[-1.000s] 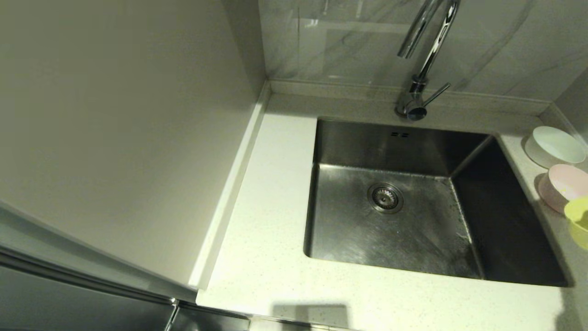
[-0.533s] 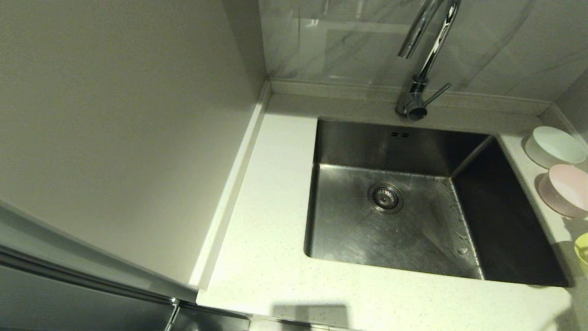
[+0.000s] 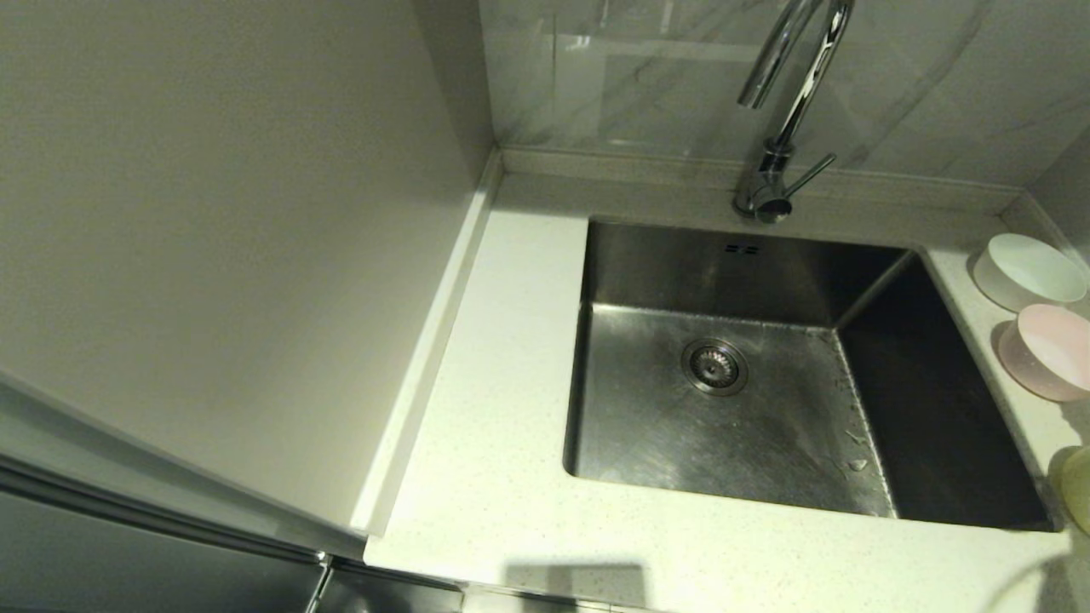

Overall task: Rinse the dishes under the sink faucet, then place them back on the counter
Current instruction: Put a bowl back to the table from the sink

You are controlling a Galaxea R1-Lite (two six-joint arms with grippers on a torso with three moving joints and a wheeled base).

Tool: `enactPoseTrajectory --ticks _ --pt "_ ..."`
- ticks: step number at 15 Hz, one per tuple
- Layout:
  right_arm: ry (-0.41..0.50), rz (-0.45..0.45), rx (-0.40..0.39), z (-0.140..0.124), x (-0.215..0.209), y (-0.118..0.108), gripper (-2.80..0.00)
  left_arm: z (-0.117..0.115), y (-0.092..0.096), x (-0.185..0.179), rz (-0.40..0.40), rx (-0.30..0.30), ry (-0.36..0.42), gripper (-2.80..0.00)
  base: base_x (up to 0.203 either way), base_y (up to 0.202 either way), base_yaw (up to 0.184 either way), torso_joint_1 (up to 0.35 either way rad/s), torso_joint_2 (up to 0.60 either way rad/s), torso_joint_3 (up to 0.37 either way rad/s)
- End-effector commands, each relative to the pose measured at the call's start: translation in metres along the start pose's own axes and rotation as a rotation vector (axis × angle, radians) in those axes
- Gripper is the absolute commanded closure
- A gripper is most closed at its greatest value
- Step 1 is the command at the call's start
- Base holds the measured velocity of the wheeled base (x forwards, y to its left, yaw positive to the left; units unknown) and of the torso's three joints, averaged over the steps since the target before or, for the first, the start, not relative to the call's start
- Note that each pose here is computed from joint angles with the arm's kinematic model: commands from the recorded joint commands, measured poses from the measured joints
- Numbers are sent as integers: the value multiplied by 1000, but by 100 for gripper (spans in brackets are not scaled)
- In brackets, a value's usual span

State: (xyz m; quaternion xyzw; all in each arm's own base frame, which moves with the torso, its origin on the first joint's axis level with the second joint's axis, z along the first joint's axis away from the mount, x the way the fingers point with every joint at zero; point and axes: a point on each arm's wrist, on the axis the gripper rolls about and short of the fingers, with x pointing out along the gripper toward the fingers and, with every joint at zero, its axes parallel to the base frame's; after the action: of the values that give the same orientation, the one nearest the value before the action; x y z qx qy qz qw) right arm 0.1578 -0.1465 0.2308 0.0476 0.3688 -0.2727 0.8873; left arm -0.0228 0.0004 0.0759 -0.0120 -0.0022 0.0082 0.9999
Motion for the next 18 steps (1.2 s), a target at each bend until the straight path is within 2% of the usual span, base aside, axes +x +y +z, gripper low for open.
enactPoseTrajectory --ticks 1,4,6,8,9,10,14,17,18 --pt "18 -1 1 0 7 -2 -280 0 0 0 0 -1 -2 0 0 0 0 0 0 0" --pt "-63 -31 5 7 9 -7 -280 0 0 0 0 -1 -2 0 0 0 0 0 0 0" --pt "-124 -16 21 15 7 -8 -280 0 0 0 0 -1 -2 0 0 0 0 0 0 0" --pt "-245 127 86 25 -3 -5 -280 0 0 0 0 -1 -2 0 0 0 0 0 0 0" --pt "-322 204 80 32 -10 -4 -280 0 0 0 0 -1 -2 0 0 0 0 0 0 0" --pt "-379 240 67 42 -17 -5 -280 0 0 0 0 -1 -2 0 0 0 0 0 0 0" --pt "-580 327 -10 117 -40 1 -280 0 0 0 0 -1 -2 0 0 0 0 0 0 0" --pt "-725 375 24 179 -66 15 -280 0 0 0 0 -1 -2 0 0 0 0 0 0 0" --pt "-759 405 36 189 -78 22 -280 0 0 0 0 -1 -2 0 0 0 0 0 0 0"
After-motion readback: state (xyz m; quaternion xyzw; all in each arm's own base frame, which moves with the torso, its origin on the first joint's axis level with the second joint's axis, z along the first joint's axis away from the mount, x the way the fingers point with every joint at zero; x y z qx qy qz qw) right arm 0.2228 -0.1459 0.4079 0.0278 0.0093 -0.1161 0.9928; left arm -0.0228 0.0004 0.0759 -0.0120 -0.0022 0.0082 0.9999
